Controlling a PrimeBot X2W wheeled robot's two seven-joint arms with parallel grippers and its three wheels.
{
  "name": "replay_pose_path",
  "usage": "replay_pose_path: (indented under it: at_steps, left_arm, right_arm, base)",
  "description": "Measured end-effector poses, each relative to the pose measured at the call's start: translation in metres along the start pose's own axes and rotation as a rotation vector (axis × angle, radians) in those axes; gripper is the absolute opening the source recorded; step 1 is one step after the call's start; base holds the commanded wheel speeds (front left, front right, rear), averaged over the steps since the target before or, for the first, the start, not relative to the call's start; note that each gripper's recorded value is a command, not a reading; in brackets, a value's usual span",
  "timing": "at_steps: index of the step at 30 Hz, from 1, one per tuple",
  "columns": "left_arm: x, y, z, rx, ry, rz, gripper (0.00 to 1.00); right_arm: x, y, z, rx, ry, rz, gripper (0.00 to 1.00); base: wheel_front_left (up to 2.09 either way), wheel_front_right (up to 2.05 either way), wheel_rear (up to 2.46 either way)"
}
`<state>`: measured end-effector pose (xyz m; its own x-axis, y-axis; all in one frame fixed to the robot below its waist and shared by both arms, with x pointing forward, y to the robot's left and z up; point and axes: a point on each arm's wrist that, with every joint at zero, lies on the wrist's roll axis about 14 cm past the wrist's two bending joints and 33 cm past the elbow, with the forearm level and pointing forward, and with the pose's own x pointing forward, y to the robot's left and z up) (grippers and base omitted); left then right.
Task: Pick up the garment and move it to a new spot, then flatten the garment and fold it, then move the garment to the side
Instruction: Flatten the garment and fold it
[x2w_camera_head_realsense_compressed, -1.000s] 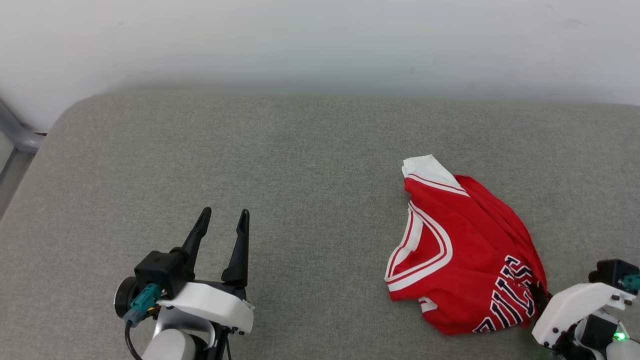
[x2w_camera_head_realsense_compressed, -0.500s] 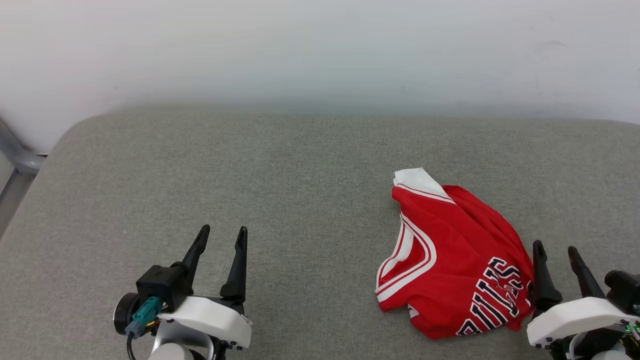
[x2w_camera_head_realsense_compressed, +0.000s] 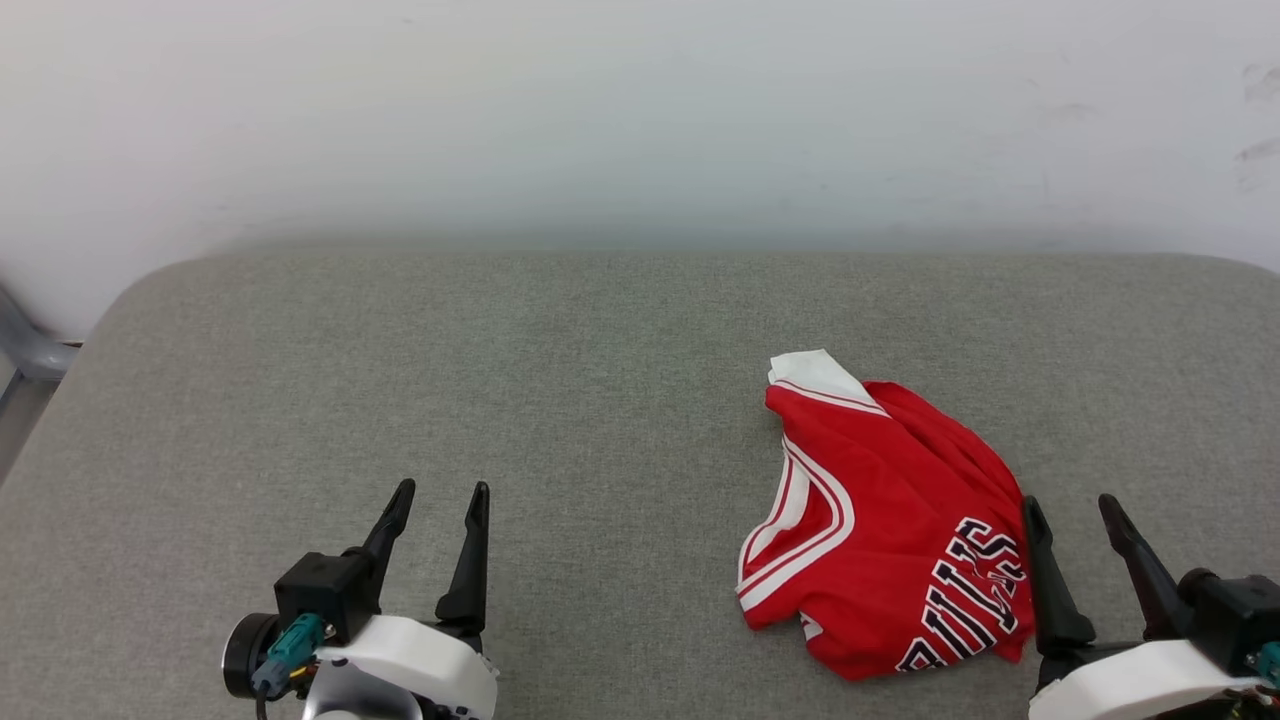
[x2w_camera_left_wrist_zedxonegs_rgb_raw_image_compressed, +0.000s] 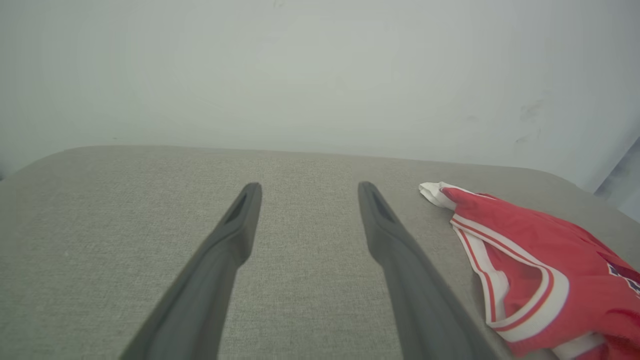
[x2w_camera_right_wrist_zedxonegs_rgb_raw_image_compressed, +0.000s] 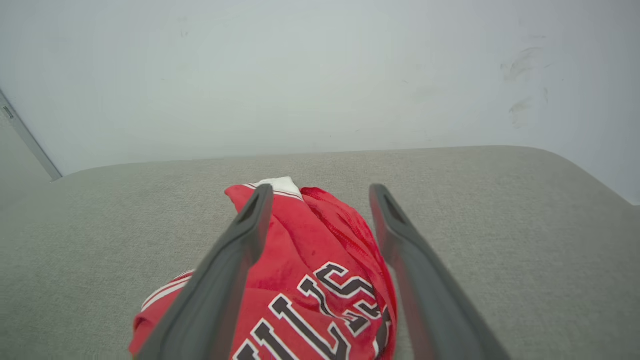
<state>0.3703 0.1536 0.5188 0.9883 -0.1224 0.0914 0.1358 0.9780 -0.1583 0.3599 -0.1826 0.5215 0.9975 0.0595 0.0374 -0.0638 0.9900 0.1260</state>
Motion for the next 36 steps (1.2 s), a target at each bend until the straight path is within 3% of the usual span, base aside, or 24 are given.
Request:
replay_pose_path:
  at_steps: [7,17,23,36]
  left_arm:
    - [0.001,-0.014,-0.014,0.008,0.080,-0.055,1.00]
    - [0.015,-0.103,-0.056,-0.014,0.376,-0.371,1.00]
    - [0.014,-0.139,-0.086,0.018,0.566,-0.513,1.00]
    - [0.011,-0.160,-0.147,0.191,0.909,-0.710,1.00]
  right_arm:
    - [-0.007,0.003,0.008,0.008,0.000,0.007,1.00]
    - [-0.003,0.002,-0.001,-0.007,0.057,0.005,1.00]
    - [0.004,0.000,-0.005,-0.027,0.079,-0.001,1.00]
    - [0.015,-0.017,-0.026,-0.001,0.133,-0.050,1.00]
  base:
    - [0.00,0.00,0.00]
    - [0.00,0.00,0.00]
    - [0.00,0.00,0.00]
    - [0.00,0.00,0.00]
